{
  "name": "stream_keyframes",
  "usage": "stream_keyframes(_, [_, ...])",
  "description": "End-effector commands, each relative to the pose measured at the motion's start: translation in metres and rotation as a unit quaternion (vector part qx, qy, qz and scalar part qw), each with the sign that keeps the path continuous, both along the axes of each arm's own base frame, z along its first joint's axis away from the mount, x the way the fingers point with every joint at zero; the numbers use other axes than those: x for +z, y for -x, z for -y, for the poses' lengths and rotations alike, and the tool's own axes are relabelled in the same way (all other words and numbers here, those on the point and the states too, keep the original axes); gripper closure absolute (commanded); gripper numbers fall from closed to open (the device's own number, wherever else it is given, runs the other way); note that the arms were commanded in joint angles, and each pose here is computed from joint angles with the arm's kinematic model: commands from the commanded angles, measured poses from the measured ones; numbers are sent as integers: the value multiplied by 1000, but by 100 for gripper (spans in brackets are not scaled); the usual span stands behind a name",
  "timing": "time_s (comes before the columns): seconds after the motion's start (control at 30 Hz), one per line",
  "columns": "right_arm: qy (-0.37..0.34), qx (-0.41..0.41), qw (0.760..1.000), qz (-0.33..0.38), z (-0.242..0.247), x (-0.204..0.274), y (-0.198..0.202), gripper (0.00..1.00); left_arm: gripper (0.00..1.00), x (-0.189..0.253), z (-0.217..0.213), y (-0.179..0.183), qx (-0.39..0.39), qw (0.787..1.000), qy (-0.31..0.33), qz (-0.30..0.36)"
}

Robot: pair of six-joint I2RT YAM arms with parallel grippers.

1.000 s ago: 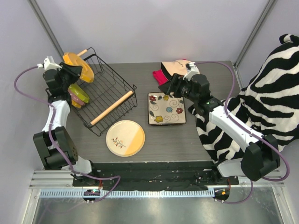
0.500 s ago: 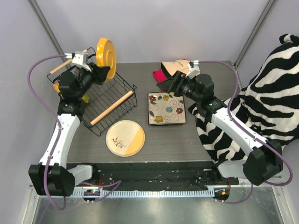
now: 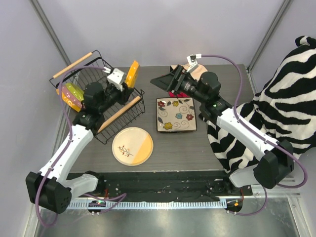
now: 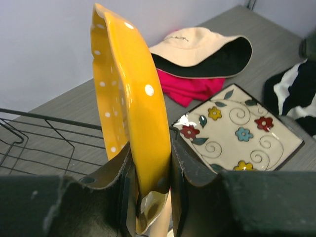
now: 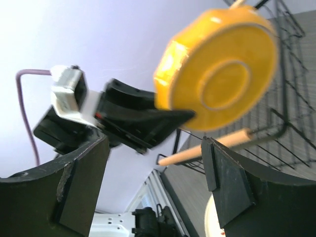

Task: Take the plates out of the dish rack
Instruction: Place the plate at the center of the board.

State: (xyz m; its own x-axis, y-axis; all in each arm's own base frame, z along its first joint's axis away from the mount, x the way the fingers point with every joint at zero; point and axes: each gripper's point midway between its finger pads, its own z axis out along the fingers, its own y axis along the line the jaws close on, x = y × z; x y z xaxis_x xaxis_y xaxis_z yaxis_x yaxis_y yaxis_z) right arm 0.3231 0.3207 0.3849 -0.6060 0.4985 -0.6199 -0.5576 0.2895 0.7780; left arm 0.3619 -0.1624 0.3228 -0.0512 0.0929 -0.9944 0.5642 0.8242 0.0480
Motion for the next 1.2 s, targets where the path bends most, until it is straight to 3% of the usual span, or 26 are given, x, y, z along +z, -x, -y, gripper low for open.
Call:
stream_keyframes(0.0, [-24, 32, 999, 32, -27, 37, 6, 16, 100, 75, 3, 13, 14, 987, -31, 159])
stream_keyframes(0.27, [27, 32, 999, -7, -65, 15, -6, 13, 100, 65, 24, 26, 6, 982, -75, 176])
stream_keyframes(0.93, [87, -66, 991, -74, -61, -40, -55, 15, 100, 32, 65, 43, -21, 967, -161, 194])
stream_keyframes(1.03, [89, -68, 990, -81, -61, -45, -57, 18, 100, 28, 71, 45, -28, 965, -171, 197])
stream_keyframes(1.17, [86, -68, 990, -86, -60, -47, -57, 38, 100, 21, 76, 46, -34, 962, -184, 199])
